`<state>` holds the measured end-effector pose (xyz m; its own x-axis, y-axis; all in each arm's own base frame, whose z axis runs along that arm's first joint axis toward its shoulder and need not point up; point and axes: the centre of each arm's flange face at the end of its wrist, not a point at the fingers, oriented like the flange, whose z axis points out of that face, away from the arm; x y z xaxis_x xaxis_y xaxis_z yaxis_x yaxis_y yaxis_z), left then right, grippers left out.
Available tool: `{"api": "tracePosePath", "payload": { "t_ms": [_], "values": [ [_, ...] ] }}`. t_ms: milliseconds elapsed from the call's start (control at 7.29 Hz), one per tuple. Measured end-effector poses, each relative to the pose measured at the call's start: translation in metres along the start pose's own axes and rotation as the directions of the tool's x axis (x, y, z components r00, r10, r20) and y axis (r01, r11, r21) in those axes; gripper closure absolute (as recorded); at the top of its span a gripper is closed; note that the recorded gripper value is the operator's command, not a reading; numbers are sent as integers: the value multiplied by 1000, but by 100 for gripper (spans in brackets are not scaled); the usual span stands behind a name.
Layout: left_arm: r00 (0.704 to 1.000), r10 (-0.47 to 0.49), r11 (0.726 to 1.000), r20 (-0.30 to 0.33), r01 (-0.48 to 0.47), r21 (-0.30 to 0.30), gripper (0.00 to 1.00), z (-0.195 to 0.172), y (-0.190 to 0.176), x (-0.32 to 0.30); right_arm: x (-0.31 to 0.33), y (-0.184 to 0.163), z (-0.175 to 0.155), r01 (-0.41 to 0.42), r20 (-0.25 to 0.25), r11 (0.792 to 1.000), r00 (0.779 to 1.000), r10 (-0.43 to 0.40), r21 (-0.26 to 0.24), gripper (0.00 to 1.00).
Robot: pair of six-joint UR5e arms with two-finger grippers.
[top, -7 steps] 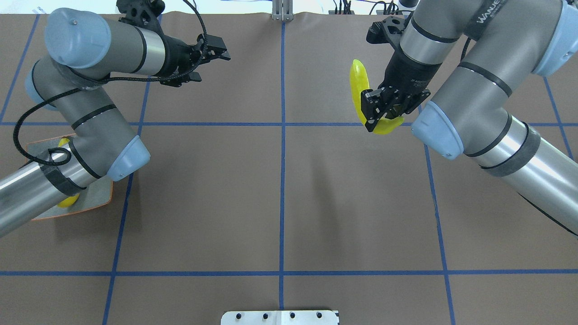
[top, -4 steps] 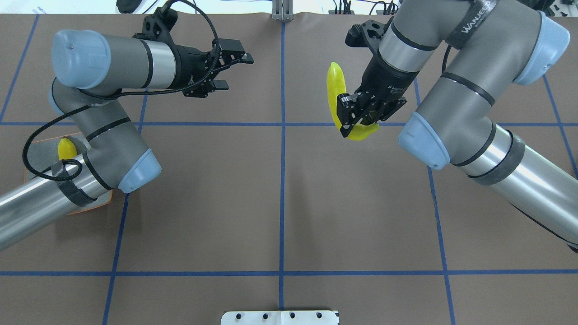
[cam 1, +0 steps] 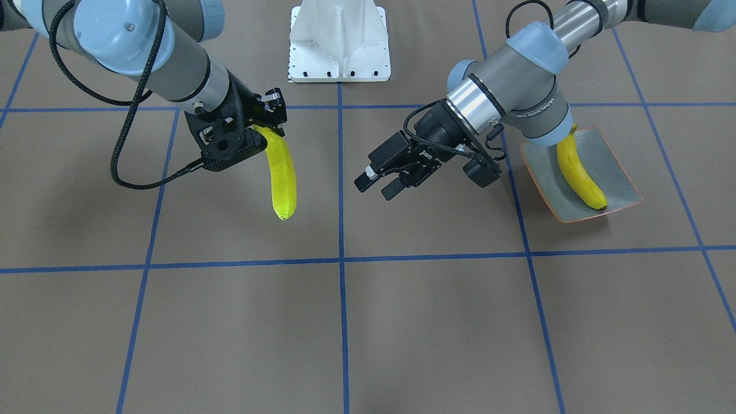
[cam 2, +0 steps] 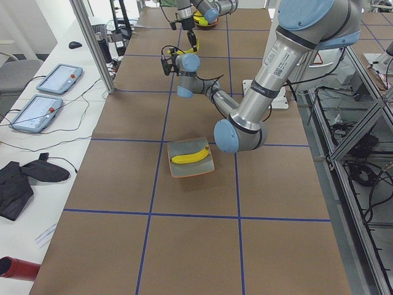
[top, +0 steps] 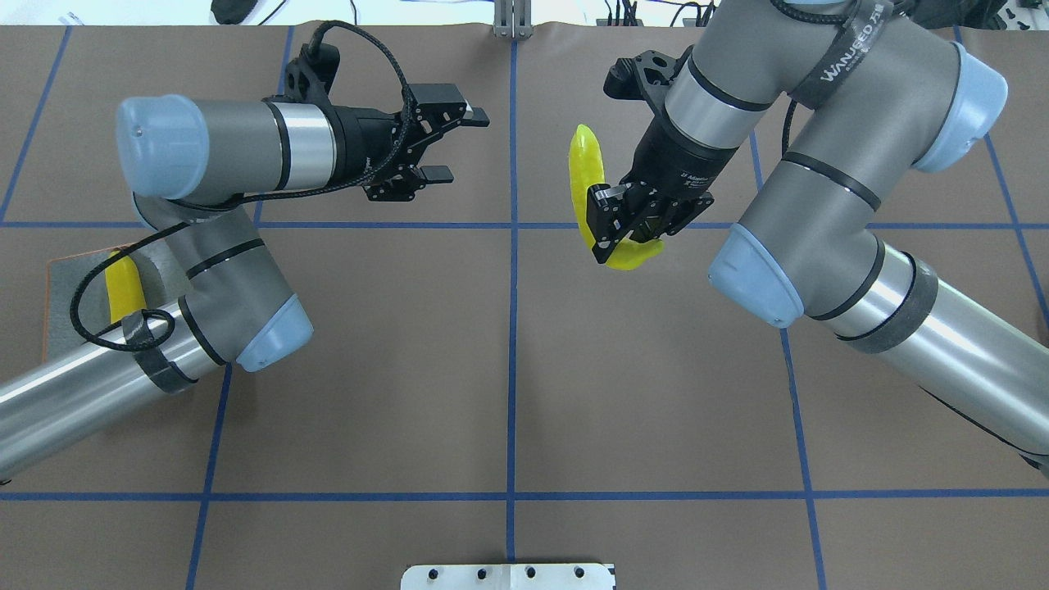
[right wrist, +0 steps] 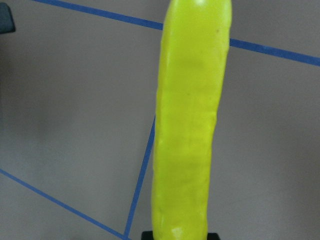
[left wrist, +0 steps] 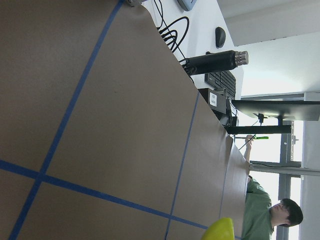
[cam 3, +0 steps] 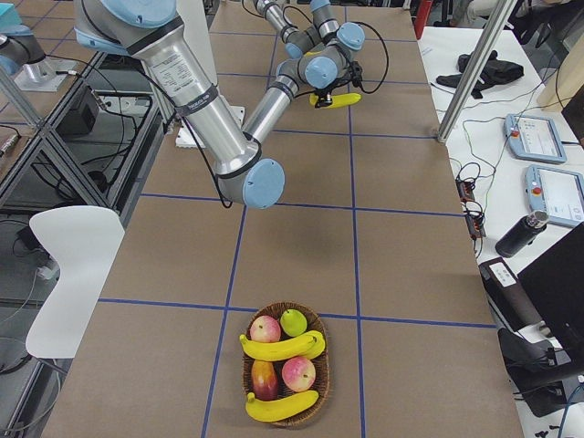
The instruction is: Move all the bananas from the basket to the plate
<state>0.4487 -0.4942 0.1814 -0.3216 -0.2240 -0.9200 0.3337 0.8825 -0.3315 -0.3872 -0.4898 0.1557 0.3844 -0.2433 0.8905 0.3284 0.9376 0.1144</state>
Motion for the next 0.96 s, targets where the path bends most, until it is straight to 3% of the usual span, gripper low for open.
{"api": "tracePosePath", "payload": {
  "t_ms": [549, 960],
  "values": [
    [1000, -12, 999, -25, 11, -53, 0, 27, 42, 11, -5, 1, 0, -8, 31, 1000, 999, 9, -30, 100],
    [1000, -15, 998, -16, 14, -63, 0, 48, 50, 14, -4, 3, 1, -13, 52, 999, 999, 16, -52, 100]
  ]
}}
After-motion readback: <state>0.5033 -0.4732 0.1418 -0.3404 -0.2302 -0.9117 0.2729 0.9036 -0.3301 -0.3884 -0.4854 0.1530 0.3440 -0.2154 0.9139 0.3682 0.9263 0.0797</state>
